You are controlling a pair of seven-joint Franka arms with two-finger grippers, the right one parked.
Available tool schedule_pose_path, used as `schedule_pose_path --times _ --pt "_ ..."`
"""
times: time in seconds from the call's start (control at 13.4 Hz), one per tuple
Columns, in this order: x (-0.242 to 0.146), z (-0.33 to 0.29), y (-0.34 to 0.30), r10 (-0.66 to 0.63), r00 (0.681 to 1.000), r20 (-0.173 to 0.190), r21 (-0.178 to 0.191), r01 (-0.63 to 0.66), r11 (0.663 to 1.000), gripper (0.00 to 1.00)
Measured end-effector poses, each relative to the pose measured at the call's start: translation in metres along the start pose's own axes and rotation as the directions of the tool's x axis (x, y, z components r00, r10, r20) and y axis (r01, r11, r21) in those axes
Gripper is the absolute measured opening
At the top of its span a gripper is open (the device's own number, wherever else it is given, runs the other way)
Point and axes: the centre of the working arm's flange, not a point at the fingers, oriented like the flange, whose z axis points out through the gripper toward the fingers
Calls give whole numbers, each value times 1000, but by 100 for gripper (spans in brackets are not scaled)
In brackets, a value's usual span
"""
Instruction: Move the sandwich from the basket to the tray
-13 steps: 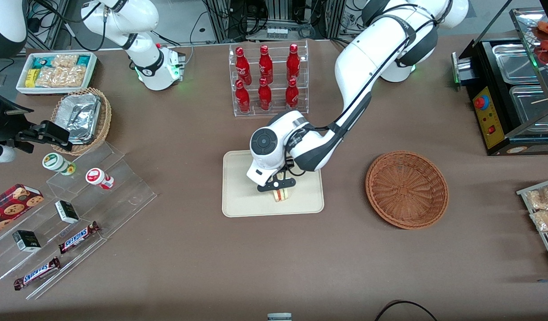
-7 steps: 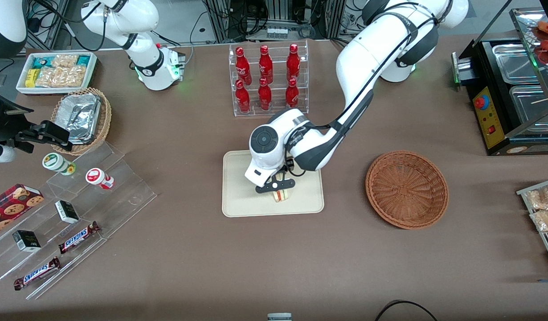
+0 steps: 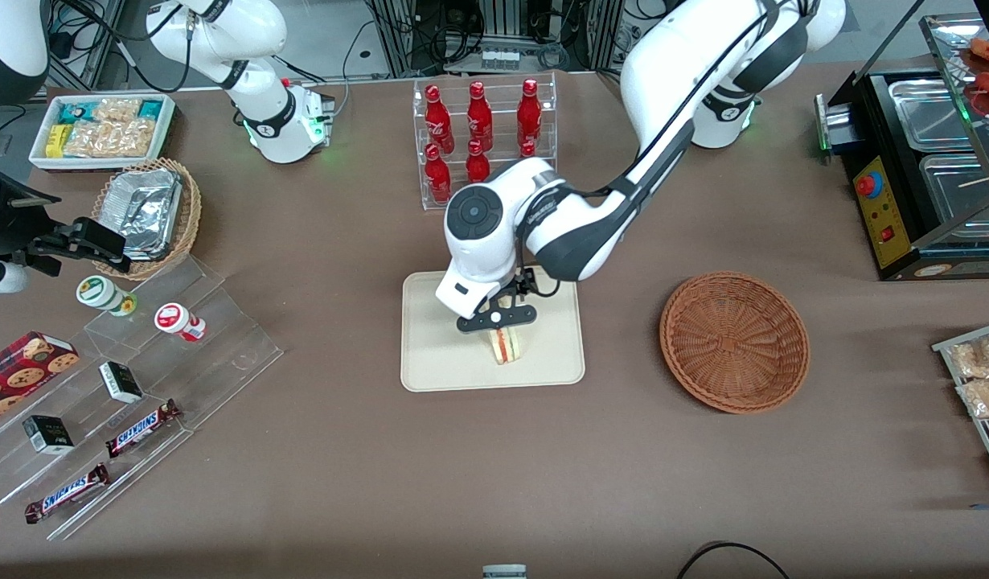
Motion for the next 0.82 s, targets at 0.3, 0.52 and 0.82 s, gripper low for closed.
schedule_pose_path --times 0.3,0.52,0.82 --pt "41 -48 -70 12 999 32 57 -14 998 100" --pt "73 -61 -139 37 997 65 63 -41 997 100" --pt "92 -86 -229 83 992 94 48 -88 995 100"
